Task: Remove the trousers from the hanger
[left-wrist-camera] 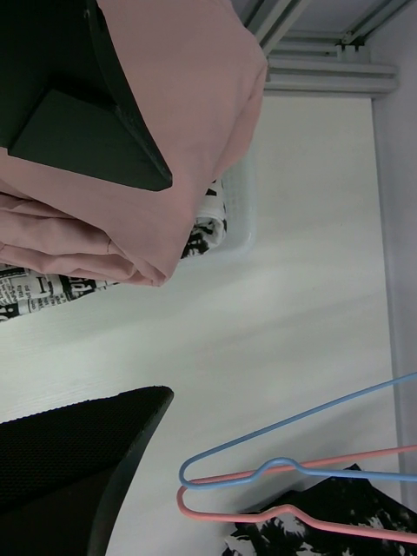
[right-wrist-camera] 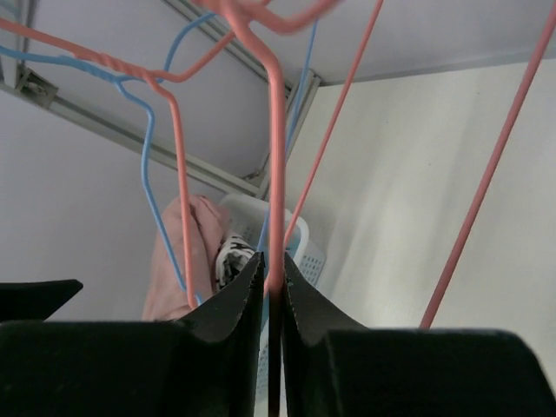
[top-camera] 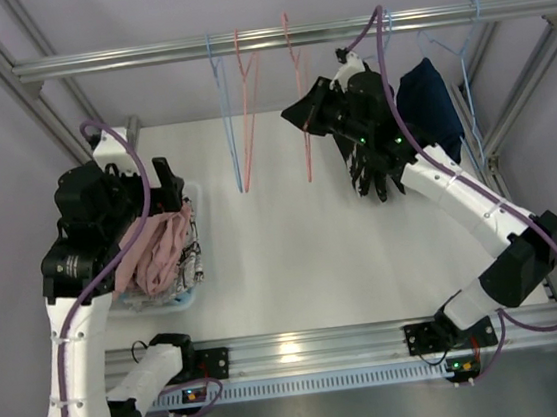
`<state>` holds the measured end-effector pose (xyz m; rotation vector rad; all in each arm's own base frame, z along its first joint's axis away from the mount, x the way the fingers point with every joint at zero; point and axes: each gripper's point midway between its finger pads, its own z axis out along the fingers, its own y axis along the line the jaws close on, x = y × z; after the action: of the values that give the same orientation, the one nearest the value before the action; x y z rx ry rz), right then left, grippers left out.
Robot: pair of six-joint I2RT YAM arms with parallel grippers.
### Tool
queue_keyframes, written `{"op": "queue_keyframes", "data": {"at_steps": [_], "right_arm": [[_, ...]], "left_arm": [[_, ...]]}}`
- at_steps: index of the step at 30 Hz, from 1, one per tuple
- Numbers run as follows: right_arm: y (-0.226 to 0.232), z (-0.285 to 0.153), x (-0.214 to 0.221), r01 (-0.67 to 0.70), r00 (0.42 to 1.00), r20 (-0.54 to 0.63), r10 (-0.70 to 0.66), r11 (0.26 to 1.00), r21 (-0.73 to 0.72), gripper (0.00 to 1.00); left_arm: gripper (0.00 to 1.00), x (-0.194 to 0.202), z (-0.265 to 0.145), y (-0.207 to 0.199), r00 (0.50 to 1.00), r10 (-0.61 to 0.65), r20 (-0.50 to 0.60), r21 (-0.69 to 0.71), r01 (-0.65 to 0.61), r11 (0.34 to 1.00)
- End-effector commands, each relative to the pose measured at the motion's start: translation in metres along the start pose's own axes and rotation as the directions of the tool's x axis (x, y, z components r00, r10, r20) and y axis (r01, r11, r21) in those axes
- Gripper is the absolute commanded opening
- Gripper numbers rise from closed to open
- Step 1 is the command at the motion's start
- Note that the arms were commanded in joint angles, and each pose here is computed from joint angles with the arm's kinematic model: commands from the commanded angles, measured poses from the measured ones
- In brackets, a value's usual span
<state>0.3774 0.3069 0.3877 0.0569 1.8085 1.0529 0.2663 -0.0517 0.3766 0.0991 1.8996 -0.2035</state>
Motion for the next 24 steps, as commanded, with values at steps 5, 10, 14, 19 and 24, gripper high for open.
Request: {"op": "queue_keyframes", "data": {"at_steps": [5,10,14,19,24], "right_arm": [[0.015,-0.014,-0.011,0.013,0.999,0.045,-0.009,0.996,-0.086,0.34],[0.024,-0.044,-0.015,0.073,0.996,0.065,-0.066,0.991,-0.113,0.69],[0.018,-0.076,-0.023,0.167,0.980,0.124,-0.157,0.983,-0.074,0.99],[0.025,-0.137,-0.054,0.376,0.893,0.271,-0.358,0.927,-0.016,0.99],[0.009,-0.203,-0.086,0.494,0.767,0.378,-0.518,0.853,0.168,0.99]], "left_arm": [[0.99,0.021,0.012,-0.016,0.998,0.023,-0.064,0.112,-0.016,0.994],[0.99,0.026,0.024,-0.022,0.994,0.002,-0.106,0.139,0.013,0.990],[0.99,0.015,0.026,-0.024,0.996,0.010,-0.089,0.149,0.004,0.989],[0.99,-0.005,0.033,-0.007,0.998,0.025,-0.052,0.053,-0.022,0.998],[0.99,-0.035,0.027,-0.001,0.998,0.041,0.044,0.013,-0.041,0.999]]}}
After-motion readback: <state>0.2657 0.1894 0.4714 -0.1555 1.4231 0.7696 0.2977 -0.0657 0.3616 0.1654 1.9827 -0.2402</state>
